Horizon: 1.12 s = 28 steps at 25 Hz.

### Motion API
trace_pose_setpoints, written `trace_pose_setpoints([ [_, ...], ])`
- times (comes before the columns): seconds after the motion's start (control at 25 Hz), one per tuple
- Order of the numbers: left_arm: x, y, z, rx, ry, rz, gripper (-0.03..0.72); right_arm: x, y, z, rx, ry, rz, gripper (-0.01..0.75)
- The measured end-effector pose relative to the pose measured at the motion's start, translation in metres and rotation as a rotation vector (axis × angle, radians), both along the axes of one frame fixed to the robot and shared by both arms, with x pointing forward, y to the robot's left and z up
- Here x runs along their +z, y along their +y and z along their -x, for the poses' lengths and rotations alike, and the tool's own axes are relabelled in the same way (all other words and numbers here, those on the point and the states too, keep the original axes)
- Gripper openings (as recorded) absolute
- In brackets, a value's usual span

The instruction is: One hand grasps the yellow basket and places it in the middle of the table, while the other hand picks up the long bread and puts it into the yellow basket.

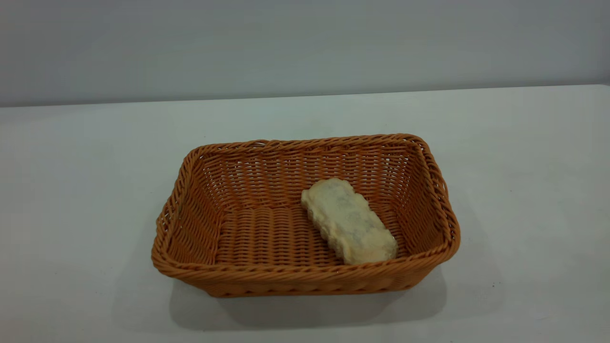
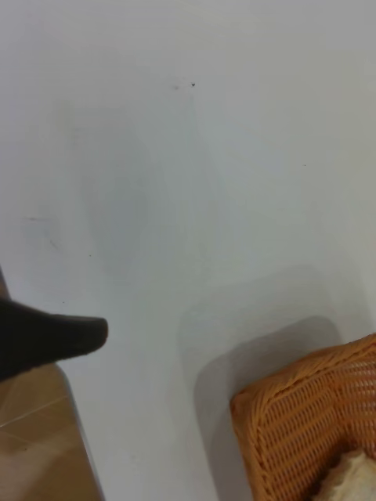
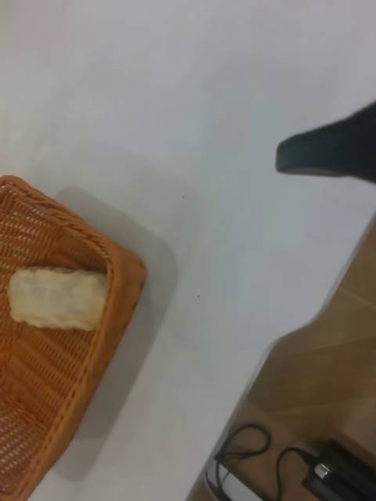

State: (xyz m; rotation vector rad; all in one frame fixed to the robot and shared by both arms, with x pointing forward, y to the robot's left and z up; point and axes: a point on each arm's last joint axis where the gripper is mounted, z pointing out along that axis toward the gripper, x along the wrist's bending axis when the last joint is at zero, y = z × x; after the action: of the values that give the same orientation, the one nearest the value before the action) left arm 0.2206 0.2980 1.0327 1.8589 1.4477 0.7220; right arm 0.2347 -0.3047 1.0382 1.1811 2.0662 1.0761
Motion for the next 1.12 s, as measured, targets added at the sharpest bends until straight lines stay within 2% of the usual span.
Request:
trace_pose_setpoints([
  [0.36,0.0000,0.0000,0.0000,0.000,0.000,0.001,0.585,0.0000,0.0001,0.0001,-0.007,0.000,-0.001,0.498],
  [0.8,0.0000,-0.0028,-0.0005,0.157,0.000,0.002,0.585,-0.0001,0.0017,0.0031,-0.358,-0.011,-0.007,0.498],
  [1.12,0.0000,-0.0027,-0.0005,0.153,0.001,0.005,0.585,-0.0001,0.0019,0.0032,-0.395,-0.011,-0.007,0.498],
])
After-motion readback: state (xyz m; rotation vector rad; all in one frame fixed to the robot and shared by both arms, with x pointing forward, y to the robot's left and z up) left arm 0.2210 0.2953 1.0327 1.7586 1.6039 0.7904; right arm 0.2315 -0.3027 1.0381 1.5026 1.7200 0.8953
